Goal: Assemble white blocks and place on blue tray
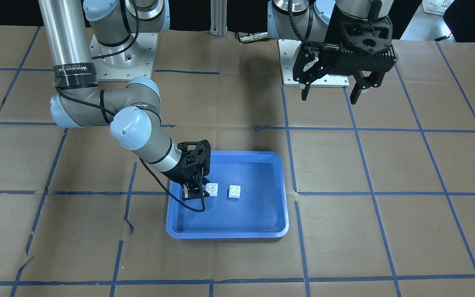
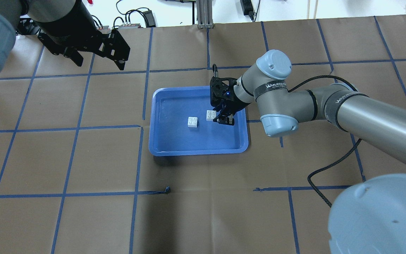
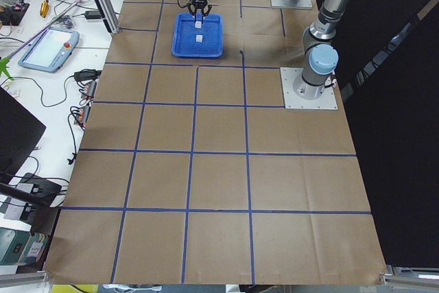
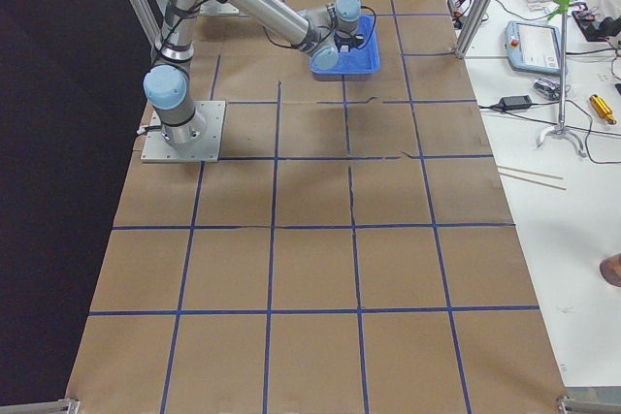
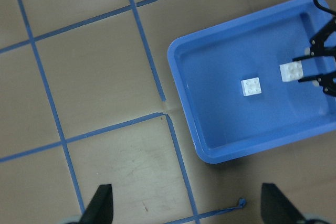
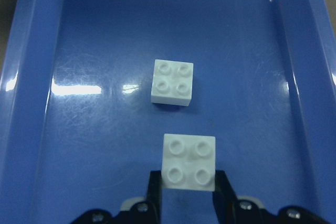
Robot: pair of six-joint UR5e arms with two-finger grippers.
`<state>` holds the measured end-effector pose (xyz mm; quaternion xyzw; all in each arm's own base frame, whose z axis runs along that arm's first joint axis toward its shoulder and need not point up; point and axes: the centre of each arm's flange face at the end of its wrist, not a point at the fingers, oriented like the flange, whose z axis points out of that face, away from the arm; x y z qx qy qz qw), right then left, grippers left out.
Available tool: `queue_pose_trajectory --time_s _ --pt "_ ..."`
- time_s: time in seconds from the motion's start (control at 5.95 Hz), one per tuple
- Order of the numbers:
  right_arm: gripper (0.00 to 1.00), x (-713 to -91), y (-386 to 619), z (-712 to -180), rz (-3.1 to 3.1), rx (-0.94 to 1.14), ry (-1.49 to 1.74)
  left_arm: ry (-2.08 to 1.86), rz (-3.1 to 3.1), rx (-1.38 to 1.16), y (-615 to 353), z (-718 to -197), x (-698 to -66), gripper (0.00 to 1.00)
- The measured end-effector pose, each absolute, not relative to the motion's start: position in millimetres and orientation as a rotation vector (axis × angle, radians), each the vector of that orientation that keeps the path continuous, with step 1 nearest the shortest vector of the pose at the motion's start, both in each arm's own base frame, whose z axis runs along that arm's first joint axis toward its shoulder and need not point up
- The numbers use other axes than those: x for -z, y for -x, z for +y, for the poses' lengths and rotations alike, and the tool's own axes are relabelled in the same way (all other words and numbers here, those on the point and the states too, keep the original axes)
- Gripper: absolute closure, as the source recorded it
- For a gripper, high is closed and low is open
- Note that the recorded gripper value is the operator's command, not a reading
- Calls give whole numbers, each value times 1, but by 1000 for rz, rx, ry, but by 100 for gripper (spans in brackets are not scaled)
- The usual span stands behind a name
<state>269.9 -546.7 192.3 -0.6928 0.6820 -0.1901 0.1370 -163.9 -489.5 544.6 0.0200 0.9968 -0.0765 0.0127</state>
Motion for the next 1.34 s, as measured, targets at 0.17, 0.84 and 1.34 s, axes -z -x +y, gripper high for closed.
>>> queue_pose_trajectory --time_s 0.17,0.84,1.34 --pt "86 -185 -274 -546 1976 550 2000 58 3111 243 163 -489 -545 1" --pt "85 -172 -293 -540 1969 541 2001 110 3112 249 163 -487 -547 1" --pt "86 -171 -297 -539 1982 535 1982 110 3113 251 163 -487 -548 1"
